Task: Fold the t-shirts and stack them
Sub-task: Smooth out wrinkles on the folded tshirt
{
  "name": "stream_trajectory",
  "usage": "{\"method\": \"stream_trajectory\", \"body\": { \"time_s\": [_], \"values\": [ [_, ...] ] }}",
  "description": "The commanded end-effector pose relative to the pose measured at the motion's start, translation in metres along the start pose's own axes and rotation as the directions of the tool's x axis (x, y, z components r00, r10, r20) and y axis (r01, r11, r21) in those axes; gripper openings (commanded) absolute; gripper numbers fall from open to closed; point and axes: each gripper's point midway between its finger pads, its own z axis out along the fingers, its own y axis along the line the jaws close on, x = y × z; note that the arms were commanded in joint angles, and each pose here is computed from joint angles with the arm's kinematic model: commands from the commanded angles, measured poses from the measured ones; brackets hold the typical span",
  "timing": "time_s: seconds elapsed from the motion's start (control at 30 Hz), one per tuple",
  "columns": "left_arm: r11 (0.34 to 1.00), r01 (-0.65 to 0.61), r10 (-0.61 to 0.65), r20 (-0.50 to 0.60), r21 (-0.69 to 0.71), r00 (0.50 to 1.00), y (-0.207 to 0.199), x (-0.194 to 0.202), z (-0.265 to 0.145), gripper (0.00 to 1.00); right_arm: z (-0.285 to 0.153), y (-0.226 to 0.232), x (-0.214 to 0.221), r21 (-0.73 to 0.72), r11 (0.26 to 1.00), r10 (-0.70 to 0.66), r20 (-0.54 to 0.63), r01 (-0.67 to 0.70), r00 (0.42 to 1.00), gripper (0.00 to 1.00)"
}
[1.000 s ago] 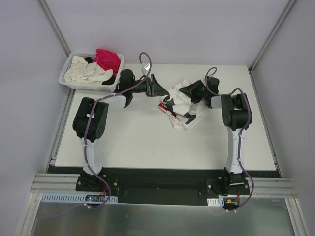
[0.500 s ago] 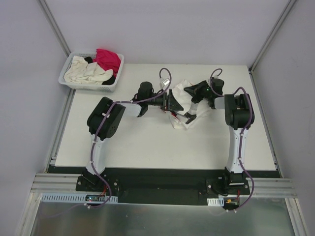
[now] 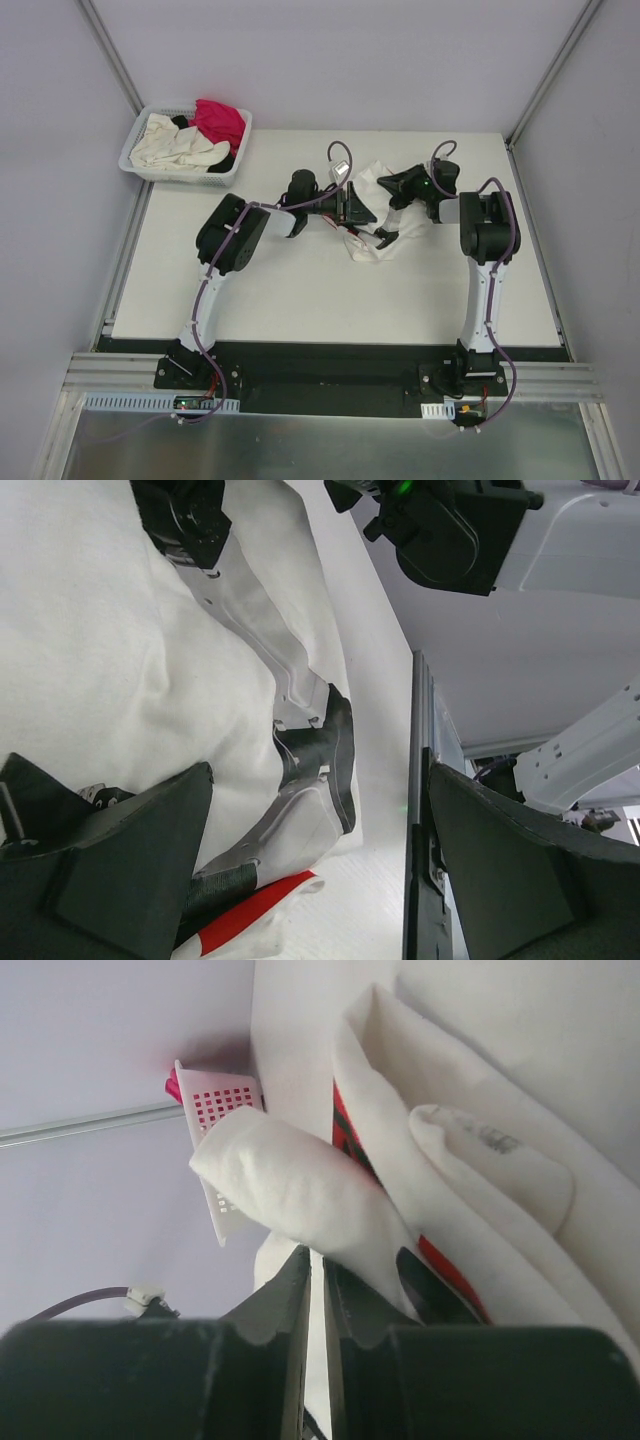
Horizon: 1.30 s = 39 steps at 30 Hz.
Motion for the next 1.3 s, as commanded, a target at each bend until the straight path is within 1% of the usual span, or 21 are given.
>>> {"method": "stream_trajectory", "body": {
  "time_s": [0.0,0.1,0.13,0.17,0.23,0.3,0.37,0.43,0.47,0.5,0.53,0.57,0.63,0.73,0.93,0.97,1.03,1.1,1.13,1.2,1.27],
  "values": [
    [0.999,-0.033,0.033,0.042,0.005,0.999,0.000,0.000,-0.002,0.89,-0.012,0.055,0.001,-0.102,0.993,-0.050,0.015,0.051,0.999,0.12],
    [1.000,-0.026,0.026,0.035,0.003,0.999,-0.001,0.004,-0.004,0.89,-0.010,0.070,0.020,-0.139,0.989,-0.057,-0.013,0.055,0.998,0.13],
    [0.998,-0.054,0.052,0.043,0.034,0.998,-0.010,0.002,-0.005,0.89,-0.008,0.073,0.032,-0.148,0.988,-0.056,-0.040,0.050,0.998,0.13],
    [0.999,-0.028,0.027,0.040,0.025,0.999,-0.005,0.008,-0.008,0.89,-0.009,0.069,0.037,-0.139,0.990,-0.045,-0.049,0.037,0.998,0.13],
    [0.999,-0.035,0.034,0.027,0.041,0.999,-0.010,0.009,-0.012,0.88,-0.014,0.074,0.042,-0.162,0.986,-0.039,-0.032,0.033,0.999,0.13],
    [0.999,-0.034,0.034,0.014,0.039,0.999,-0.014,0.011,-0.014,0.88,-0.016,0.072,0.046,-0.162,0.986,-0.035,-0.048,0.027,0.998,0.13],
    [0.995,-0.073,0.075,-0.017,0.063,0.997,-0.029,0.013,-0.019,0.87,-0.016,0.070,0.053,-0.163,0.987,-0.022,-0.091,0.007,0.996,0.13],
    [0.984,-0.168,0.169,-0.016,0.058,0.985,-0.044,0.007,-0.024,0.88,-0.018,0.070,0.056,-0.166,0.986,-0.022,-0.115,0.003,0.993,0.13],
    [0.988,-0.151,0.152,-0.052,0.033,0.987,-0.043,0.011,-0.027,0.88,-0.019,0.068,0.058,-0.165,0.986,-0.022,-0.126,0.001,0.992,0.13],
    [0.982,-0.187,0.188,-0.057,0.025,0.981,-0.055,0.006,-0.030,0.88,-0.021,0.066,0.062,-0.162,0.987,-0.022,-0.141,-0.002,0.990,0.13],
    [0.964,-0.264,0.264,-0.066,0.013,0.962,-0.055,0.004,-0.032,0.88,-0.023,0.068,0.064,-0.165,0.986,-0.028,-0.146,0.003,0.989,0.14],
    [0.970,-0.242,0.239,-0.095,-0.024,0.966,-0.056,0.004,-0.034,0.88,-0.025,0.067,0.066,-0.163,0.987,-0.031,-0.150,0.006,0.988,0.14],
    [0.943,-0.333,0.330,-0.093,-0.022,0.939,-0.071,-0.009,-0.035,0.88,-0.029,0.066,0.072,-0.161,0.987,-0.039,-0.165,0.012,0.986,0.14],
    [0.936,-0.351,0.348,-0.090,-0.029,0.933,-0.078,-0.018,-0.035,0.89,-0.033,0.055,0.080,-0.135,0.991,-0.031,-0.171,0.007,0.985,0.14],
    [0.944,-0.329,0.328,-0.079,0.005,0.941,-0.067,-0.030,-0.020,0.89,-0.025,0.032,0.093,-0.093,0.996,-0.023,-0.203,0.004,0.979,0.14],
    [0.953,-0.304,0.303,-0.087,0.002,0.949,-0.055,-0.027,-0.016,0.89,-0.022,0.022,0.093,-0.078,0.997,-0.009,-0.208,-0.008,0.978,0.14],
    [0.954,-0.298,0.299,-0.073,0.025,0.952,-0.054,-0.034,-0.011,0.89,-0.019,0.013,0.092,-0.062,0.998,0.006,-0.210,-0.020,0.978,0.14],
    [0.969,-0.246,0.247,-0.076,0.027,0.966,-0.039,-0.031,-0.005,0.89,-0.016,0.005,0.091,-0.050,0.998,0.016,-0.210,-0.028,0.978,0.14],
    [0.964,-0.262,0.265,-0.062,0.045,0.962,-0.040,-0.036,-0.002,0.89,-0.015,0.003,0.091,-0.046,0.998,0.020,-0.209,-0.030,0.978,0.14],
    [0.975,-0.217,0.219,-0.062,0.042,0.974,-0.026,-0.034,0.003,0.89,-0.013,-0.005,0.088,-0.034,0.999,0.034,-0.205,-0.042,0.978,0.14],
    [0.976,-0.210,0.213,-0.057,0.051,0.975,-0.016,-0.036,0.008,0.89,-0.013,-0.009,0.082,-0.026,0.998,0.044,-0.189,-0.050,0.981,0.14]
  ]
}}
